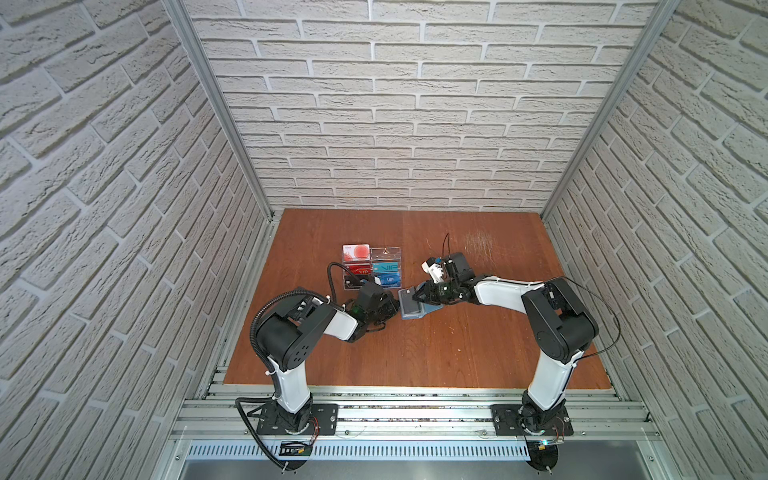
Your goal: Take the credit cards out of the card holder
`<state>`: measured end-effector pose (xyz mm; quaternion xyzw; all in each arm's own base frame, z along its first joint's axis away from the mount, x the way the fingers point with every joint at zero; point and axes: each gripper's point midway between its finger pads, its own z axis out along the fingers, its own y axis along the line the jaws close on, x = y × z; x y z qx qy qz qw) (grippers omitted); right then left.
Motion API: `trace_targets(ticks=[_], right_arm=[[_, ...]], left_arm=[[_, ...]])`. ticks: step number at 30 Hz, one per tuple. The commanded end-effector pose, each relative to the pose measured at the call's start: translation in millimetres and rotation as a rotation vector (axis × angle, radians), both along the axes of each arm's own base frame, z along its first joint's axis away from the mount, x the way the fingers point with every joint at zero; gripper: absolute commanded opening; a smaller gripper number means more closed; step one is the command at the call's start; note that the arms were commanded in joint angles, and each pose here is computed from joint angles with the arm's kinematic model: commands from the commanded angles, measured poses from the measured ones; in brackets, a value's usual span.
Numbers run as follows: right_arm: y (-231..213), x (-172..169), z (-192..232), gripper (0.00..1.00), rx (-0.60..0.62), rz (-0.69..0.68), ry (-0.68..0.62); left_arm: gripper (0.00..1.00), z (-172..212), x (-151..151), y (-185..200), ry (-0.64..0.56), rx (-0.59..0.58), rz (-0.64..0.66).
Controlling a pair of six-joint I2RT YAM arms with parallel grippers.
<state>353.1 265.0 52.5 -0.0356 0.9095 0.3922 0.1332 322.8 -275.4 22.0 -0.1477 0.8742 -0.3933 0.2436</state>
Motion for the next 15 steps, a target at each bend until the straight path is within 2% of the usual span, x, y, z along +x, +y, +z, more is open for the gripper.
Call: trace_targets(ticks=[1,15], right_arm=[[5.8,-4.4,8.8,0.13,0.054,0.025,-0.01],[-5.8,1.7,11.4,0.13,0.103,-0.023,0.007]], left_arm=[[0.0,-19.7,-10.8,3.6,0.048,0.042,-0.013],[0.0,-20.1,-11.8,3.7,0.047,0.043,-0.014]])
